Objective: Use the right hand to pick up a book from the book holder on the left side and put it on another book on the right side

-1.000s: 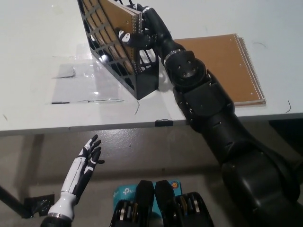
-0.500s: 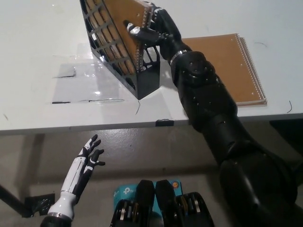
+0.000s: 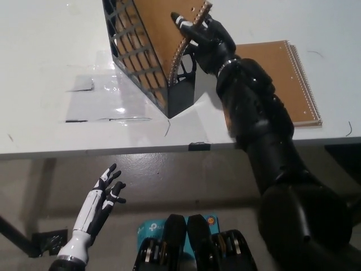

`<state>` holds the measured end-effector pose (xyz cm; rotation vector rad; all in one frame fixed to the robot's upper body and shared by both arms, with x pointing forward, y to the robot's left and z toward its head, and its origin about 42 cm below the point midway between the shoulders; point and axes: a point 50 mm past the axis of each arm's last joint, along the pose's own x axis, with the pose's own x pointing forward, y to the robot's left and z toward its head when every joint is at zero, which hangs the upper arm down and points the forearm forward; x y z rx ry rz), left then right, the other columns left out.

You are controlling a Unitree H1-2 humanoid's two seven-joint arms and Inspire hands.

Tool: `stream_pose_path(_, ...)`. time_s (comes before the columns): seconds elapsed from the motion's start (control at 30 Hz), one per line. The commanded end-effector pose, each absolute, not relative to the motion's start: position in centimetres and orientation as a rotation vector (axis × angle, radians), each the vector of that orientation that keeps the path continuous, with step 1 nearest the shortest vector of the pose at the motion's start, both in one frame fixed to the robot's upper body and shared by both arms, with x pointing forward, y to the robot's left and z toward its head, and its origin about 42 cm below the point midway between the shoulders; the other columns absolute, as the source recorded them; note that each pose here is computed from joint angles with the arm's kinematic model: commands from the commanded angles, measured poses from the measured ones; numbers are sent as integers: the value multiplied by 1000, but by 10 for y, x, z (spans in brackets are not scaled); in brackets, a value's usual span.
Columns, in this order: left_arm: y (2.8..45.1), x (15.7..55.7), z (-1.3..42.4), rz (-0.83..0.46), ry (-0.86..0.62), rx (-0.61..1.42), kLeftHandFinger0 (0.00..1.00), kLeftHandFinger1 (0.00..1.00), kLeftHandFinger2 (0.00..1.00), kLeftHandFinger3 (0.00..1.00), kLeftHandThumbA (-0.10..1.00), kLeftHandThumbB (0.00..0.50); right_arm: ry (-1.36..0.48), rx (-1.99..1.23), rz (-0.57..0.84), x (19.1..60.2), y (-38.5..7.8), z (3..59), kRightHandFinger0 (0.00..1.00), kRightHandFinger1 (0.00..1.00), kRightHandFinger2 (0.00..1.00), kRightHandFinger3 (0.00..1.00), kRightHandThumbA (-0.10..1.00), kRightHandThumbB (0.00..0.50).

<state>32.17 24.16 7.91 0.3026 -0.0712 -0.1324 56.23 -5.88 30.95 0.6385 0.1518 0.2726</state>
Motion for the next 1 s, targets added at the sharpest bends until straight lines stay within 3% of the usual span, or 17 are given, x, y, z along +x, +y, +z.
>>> stream_pose_path(0.0, 240, 334, 100, -161, -169, 331, 628, 813, 975, 1000, 952, 77, -175, 1007, 674, 542, -38, 532, 0, 304, 758, 1000, -100, 111)
stream_pose_path(0.33, 239, 335, 99, -168, -168, 333, 616, 800, 968, 1000, 957, 80, -335, 914, 760, 515, -53, 610, 0, 331, 787, 1000, -100, 122)
stream_pose_path(0.4, 239, 335, 99, -169, -171, 337, 610, 792, 964, 1000, 956, 79, -359, 922, 759, 508, -58, 630, 0, 294, 767, 1000, -100, 137)
stream_pose_path(0.6, 238, 336, 100, -173, -175, 343, 605, 790, 950, 1000, 964, 81, -443, 900, 745, 499, -82, 667, 0, 263, 757, 1000, -100, 91)
stream_pose_path(0.77, 238, 336, 100, -177, -176, 342, 609, 791, 957, 1000, 965, 77, -494, 879, 710, 497, -110, 683, 0, 191, 688, 1000, -100, 105)
stream_pose_path(0.83, 239, 337, 100, -176, -178, 345, 608, 789, 956, 1000, 966, 78, -501, 883, 691, 498, -120, 686, 0, 176, 705, 1000, -100, 111)
stream_pose_path(0.87, 239, 337, 101, -173, -173, 348, 608, 787, 954, 1000, 969, 85, -508, 876, 672, 499, -127, 686, 0, 172, 705, 922, -100, 99)
stream_pose_path(0.97, 239, 338, 100, -176, -178, 344, 601, 780, 952, 1000, 961, 77, -505, 878, 628, 506, -151, 681, 0, 170, 690, 1000, -100, 105)
